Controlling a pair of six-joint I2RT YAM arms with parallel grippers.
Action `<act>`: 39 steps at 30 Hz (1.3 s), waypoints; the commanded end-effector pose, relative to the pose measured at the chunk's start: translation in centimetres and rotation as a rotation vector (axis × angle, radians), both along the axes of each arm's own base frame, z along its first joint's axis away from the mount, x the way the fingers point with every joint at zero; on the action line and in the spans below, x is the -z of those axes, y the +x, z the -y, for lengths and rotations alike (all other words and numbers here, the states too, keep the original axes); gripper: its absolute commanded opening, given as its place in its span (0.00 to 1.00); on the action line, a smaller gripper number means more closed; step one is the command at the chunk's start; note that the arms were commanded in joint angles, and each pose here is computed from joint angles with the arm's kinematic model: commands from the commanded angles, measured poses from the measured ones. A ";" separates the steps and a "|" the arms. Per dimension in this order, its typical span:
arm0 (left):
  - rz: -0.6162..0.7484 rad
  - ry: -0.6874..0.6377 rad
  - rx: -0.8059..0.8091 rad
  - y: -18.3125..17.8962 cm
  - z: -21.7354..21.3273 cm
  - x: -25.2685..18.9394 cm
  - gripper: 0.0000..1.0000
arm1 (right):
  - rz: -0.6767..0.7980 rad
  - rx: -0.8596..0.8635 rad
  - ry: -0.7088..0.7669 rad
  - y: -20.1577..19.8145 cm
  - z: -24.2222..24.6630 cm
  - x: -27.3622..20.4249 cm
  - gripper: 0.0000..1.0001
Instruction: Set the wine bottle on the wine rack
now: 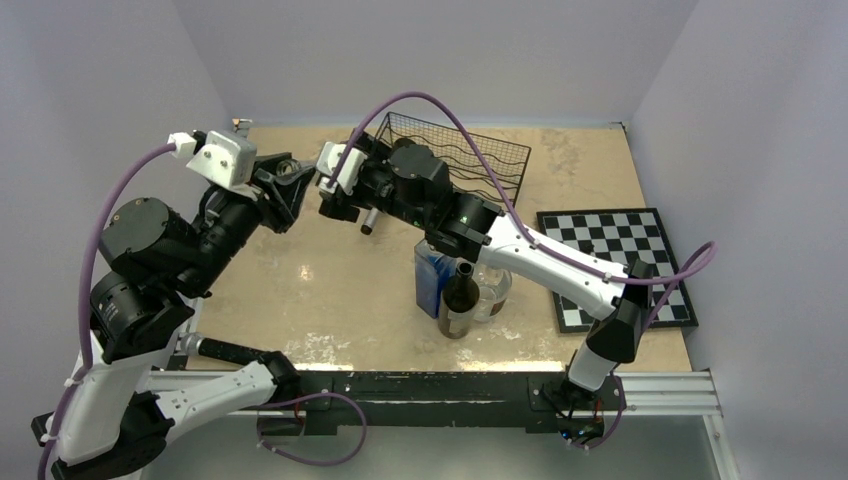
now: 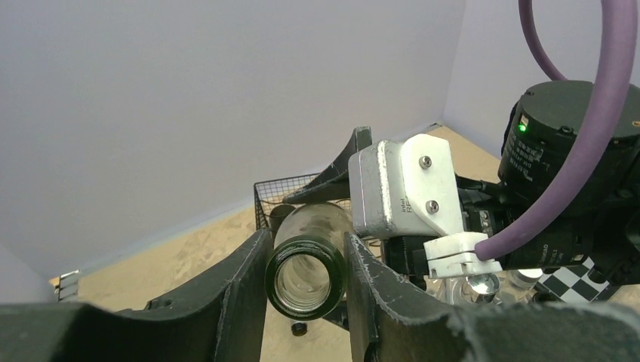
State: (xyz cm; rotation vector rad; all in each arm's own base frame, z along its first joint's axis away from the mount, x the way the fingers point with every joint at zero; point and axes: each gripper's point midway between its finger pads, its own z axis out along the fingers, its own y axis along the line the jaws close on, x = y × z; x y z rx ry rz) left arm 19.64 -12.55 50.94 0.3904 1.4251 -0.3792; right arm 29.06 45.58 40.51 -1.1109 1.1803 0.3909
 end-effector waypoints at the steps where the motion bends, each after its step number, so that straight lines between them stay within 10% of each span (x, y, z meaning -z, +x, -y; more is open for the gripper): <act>1: 0.145 -0.105 0.137 -2.9 0.4 -3.7 0.14 | 0.340 0.315 0.262 2.3 9.7 -15.0 0.00; 19: 0.012 -0.120 0.205 -3.4 1.8 -0.2 0.89 | 0.727 0.448 0.180 1.0 13.3 -16.9 0.00; 31: -0.076 -0.312 0.018 -1.4 -0.4 -4.0 0.91 | 0.927 0.424 0.158 -1.0 13.4 -16.2 0.00; 39: -0.367 -0.189 0.002 -0.8 1.8 0.9 0.87 | 1.169 0.400 0.111 -3.9 13.7 -16.6 0.00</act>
